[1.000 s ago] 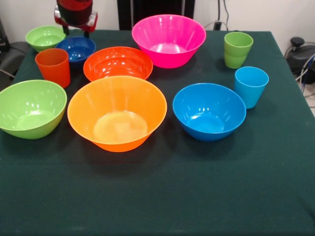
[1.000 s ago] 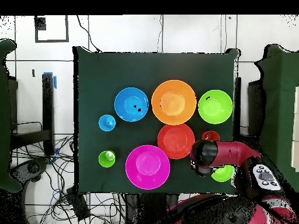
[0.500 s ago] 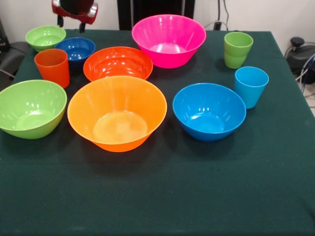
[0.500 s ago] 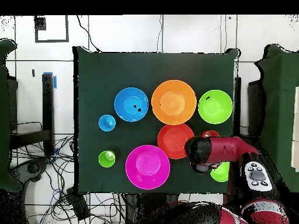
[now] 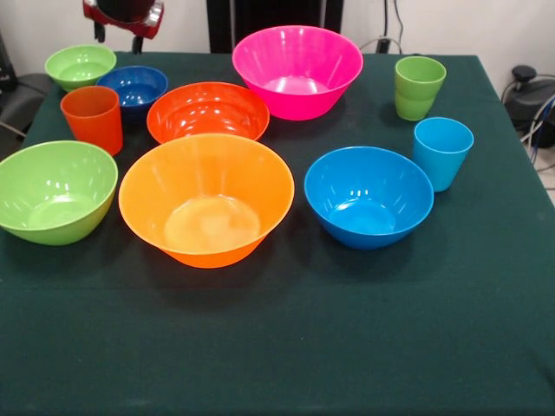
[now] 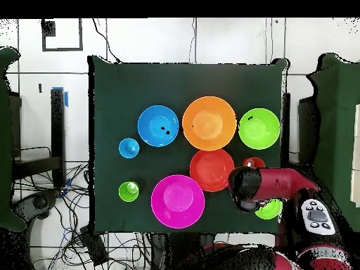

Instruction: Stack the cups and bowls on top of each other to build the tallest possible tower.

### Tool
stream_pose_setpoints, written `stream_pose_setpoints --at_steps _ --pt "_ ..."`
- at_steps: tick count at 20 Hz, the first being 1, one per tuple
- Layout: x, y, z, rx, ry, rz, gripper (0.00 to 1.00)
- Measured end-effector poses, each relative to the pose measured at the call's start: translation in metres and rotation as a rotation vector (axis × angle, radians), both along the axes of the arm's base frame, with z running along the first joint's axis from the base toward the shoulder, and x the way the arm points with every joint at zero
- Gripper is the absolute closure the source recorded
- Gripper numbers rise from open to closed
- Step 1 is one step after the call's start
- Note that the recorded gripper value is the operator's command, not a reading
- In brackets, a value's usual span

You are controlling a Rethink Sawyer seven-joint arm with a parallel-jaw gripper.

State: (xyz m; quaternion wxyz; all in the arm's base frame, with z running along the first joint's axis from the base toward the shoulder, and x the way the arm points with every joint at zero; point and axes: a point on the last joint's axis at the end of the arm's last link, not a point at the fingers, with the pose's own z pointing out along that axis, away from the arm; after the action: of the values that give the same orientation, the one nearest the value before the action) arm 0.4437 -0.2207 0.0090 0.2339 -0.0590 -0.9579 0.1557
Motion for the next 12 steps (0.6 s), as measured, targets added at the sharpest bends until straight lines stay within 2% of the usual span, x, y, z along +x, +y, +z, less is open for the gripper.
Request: stream_pose_setpoints --at_steps 7,12 --pt "-0.011 -0.011 -0.018 0.02 -0.027 -0.02 0.0" --pt "-0.021 -0.012 -0.044 0.049 -0.063 -0.021 0.0"
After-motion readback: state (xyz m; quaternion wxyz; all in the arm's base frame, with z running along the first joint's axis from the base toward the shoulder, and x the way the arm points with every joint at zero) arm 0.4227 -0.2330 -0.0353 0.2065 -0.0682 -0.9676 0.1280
